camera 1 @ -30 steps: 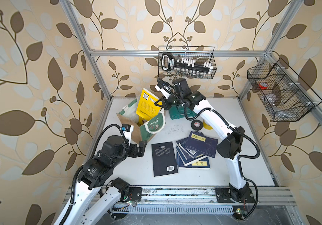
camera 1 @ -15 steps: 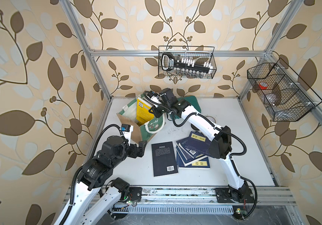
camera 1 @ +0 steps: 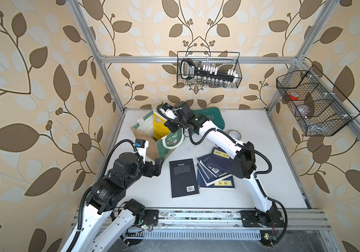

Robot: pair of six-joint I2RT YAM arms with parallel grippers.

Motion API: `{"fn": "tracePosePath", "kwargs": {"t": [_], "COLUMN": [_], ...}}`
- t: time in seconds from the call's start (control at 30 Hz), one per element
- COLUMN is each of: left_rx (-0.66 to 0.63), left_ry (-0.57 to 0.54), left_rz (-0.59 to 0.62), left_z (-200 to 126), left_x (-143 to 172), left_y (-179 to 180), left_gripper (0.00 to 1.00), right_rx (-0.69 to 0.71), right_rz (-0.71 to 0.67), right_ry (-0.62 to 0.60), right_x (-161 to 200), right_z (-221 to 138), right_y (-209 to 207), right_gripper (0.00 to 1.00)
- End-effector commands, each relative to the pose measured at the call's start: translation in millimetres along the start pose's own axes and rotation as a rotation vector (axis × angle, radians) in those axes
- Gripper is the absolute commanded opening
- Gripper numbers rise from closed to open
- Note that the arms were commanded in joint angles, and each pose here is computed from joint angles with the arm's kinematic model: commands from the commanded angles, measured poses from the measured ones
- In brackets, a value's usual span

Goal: Put the books into the canvas bag
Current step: Place the book in the canvas bag.

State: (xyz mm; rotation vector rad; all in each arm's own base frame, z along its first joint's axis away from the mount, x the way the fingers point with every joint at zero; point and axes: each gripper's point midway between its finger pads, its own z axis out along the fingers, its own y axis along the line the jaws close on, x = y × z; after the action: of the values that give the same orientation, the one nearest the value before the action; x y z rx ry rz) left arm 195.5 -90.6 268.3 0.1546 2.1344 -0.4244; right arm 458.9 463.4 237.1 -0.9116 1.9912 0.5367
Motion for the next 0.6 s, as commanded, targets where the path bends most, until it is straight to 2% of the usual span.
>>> {"fn": "tracePosePath", "kwargs": {"t": [0.0, 0.23, 0.43, 0.57], "left_rx": [-0.016, -0.015, 0.036, 0.088], "left_ry": [-0.041, -0.034, -0.012, 0.042], "left_rz": [0.001, 0.001, 0.000, -0.007], "left_z": [-2.1, -0.9, 3.4, 12.7], "left_x": [-8.3, -7.2, -3.3, 3.1], "left_y": [3.1, 3.0, -5.8, -15.6], "left_gripper": [0.99, 0.99, 0.99, 0.99], "right_rx": [0.037, 0.049, 0.033, 0.026], "right_rz": [-0.011, -0.022, -0.031, -0.026], "right_ry": [-0.064, -0.102, -0.164, -0.151], "right_x": [-19.2, -35.6, -62.8, -58.7], "right_z": [-2.0, -13.9, -51.6, -80.6], "right_y": [-8.0, -9.8, -2.5, 1.4], "right_gripper": [0.35, 0.54, 0.76, 0.89]}}
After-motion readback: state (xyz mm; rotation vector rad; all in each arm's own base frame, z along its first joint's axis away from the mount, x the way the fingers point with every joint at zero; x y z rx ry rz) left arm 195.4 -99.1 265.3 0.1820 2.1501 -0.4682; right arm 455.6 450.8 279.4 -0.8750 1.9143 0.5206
